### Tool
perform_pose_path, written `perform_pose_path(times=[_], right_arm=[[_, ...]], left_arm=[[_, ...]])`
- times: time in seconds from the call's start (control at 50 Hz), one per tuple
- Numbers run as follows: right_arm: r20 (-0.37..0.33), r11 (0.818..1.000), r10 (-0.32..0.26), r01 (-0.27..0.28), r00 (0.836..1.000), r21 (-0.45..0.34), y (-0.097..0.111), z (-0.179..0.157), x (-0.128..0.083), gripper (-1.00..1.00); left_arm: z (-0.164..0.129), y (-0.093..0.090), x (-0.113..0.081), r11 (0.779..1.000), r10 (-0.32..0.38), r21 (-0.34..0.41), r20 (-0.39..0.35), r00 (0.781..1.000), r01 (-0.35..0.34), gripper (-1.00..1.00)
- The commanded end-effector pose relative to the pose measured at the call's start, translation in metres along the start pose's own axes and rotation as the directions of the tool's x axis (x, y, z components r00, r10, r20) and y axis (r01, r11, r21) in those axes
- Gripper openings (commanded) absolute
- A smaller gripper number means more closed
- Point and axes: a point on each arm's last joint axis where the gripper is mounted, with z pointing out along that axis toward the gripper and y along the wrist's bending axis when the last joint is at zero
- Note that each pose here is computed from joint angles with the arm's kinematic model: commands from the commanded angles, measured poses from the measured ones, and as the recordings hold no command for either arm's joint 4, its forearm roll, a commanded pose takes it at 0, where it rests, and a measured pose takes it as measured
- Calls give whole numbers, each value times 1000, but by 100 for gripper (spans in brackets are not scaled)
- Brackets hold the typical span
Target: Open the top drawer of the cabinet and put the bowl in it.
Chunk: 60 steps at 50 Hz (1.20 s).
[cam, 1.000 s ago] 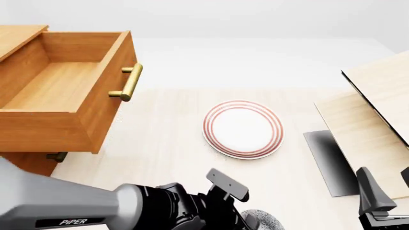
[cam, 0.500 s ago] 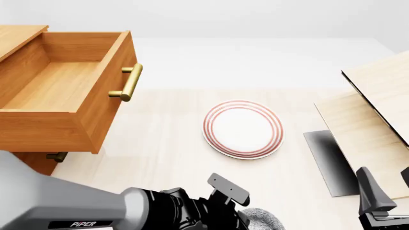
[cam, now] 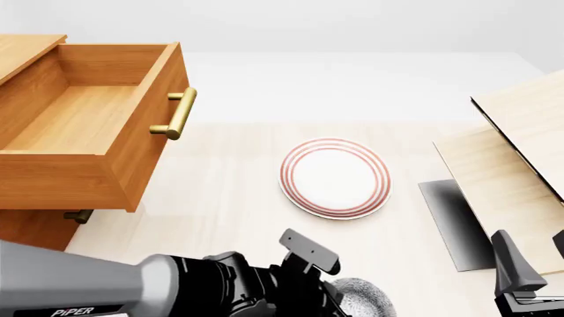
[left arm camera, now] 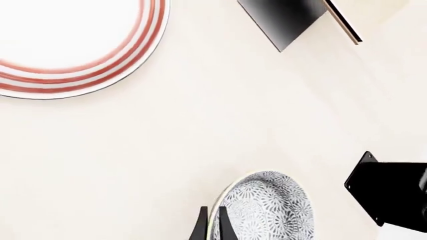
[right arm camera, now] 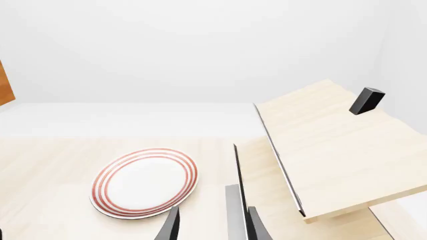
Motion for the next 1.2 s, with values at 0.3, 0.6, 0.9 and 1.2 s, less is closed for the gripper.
perform_pose_path(times=[0.3, 0.6, 0.9, 1.2], right_arm=[[0, 1000, 0, 0, 1000, 0, 0, 0, 0, 100], [0, 1000, 0, 0, 1000, 0, 0, 0, 0, 100], [0, 1000, 0, 0, 1000, 0, 0, 0, 0, 100], [0, 1000, 0, 0, 1000, 0, 0, 0, 0, 100]], left_arm=[[-28, -4, -27, 999, -49, 10, 56, 997, 48, -100], [-37, 6, -41, 995, -96, -14, 72, 993, 97, -100], [-62, 25, -63, 988, -132, -61, 108, 985, 139, -100], [-81, 34, -86, 981, -163, -79, 150, 975, 176, -100]])
